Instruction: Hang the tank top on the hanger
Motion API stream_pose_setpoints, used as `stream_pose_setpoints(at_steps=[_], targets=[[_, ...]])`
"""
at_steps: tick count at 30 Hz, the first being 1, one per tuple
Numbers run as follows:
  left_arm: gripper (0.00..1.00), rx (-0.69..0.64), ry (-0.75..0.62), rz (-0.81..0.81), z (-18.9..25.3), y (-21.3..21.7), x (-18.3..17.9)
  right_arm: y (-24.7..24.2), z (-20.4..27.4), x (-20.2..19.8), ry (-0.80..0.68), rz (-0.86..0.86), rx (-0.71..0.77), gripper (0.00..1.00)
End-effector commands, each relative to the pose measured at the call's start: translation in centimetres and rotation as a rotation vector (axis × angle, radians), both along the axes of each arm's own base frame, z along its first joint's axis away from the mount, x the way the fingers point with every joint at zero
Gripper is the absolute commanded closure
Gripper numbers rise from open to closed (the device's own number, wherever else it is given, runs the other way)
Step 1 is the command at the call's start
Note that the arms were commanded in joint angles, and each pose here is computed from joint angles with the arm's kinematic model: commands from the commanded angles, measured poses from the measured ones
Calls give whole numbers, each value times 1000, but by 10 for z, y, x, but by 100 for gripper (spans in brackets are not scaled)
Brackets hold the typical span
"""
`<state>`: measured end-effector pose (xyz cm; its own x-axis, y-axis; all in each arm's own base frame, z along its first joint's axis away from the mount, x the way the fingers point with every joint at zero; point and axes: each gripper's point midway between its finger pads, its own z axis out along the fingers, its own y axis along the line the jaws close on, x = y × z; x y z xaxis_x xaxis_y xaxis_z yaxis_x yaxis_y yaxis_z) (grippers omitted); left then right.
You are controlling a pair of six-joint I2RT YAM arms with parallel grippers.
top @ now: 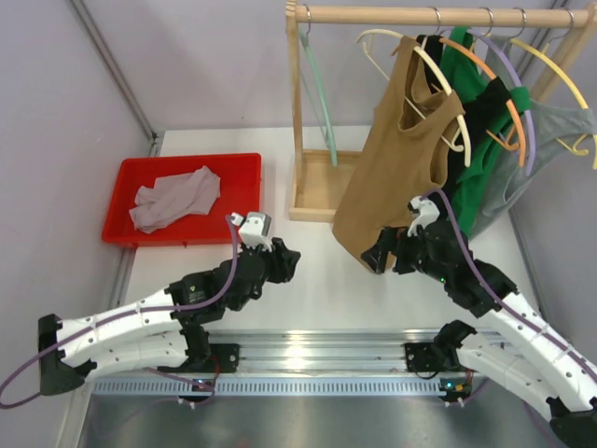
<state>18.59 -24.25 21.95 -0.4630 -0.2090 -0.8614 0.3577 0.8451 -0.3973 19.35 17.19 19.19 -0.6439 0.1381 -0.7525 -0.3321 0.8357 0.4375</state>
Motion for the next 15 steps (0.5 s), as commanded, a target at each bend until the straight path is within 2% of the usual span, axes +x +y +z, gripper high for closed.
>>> stream_pose_setpoints(at_steps=[1, 6, 8, 9, 10, 12, 13, 15], targets=[[51, -44, -54, 46, 31, 5, 7, 7, 15, 0, -40, 41, 11, 0], [48, -2, -81, 134, 44, 14, 22, 12, 8, -4, -18, 88, -8, 0], [47, 82, -41, 205, 31, 26, 38, 14, 7, -4, -12, 104, -12, 0], [47, 67, -14, 212, 39, 25, 45, 15, 4, -4, -4, 110, -19, 0], [47, 134, 53, 301, 20, 47, 66, 15, 3, -4, -2, 111, -23, 0], [47, 101, 115, 403, 24, 74, 94, 16, 0, -5, 5, 125, -30, 0], [46, 132, 138, 438, 18, 83, 101, 16, 0, -5, 6, 130, -33, 0], [41, 130, 147, 572, 29, 118, 124, 16, -2, -6, 11, 133, -39, 0]])
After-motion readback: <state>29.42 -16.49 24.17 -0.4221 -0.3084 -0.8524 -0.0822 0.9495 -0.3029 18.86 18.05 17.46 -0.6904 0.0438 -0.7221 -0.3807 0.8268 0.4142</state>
